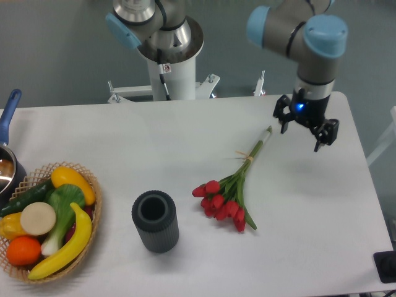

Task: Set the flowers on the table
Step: 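Open the gripper, release the tulips, and raise the gripper away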

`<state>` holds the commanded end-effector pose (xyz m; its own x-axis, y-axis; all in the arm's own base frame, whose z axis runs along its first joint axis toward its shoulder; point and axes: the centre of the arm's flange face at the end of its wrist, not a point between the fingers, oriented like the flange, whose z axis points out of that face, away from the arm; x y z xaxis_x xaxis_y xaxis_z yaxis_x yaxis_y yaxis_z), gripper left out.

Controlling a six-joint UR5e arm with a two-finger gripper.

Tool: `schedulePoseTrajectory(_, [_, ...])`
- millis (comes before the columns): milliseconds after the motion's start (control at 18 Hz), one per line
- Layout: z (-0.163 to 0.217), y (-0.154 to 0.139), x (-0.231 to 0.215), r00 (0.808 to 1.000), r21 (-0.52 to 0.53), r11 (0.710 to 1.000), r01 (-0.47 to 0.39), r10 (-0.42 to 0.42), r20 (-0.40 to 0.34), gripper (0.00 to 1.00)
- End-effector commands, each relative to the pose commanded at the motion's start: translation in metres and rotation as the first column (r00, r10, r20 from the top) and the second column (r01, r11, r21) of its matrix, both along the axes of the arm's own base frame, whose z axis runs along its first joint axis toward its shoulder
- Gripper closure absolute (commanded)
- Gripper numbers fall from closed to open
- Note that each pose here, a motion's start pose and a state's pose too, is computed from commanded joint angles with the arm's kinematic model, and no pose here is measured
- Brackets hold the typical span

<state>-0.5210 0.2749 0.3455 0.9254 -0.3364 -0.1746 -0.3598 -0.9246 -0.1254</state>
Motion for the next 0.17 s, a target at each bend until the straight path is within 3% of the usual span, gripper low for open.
schedulePoseTrajectory(167, [0.0005,0.001,0.0001,1.0,0.003,1.0,0.002,-0.002,-0.004,0.0])
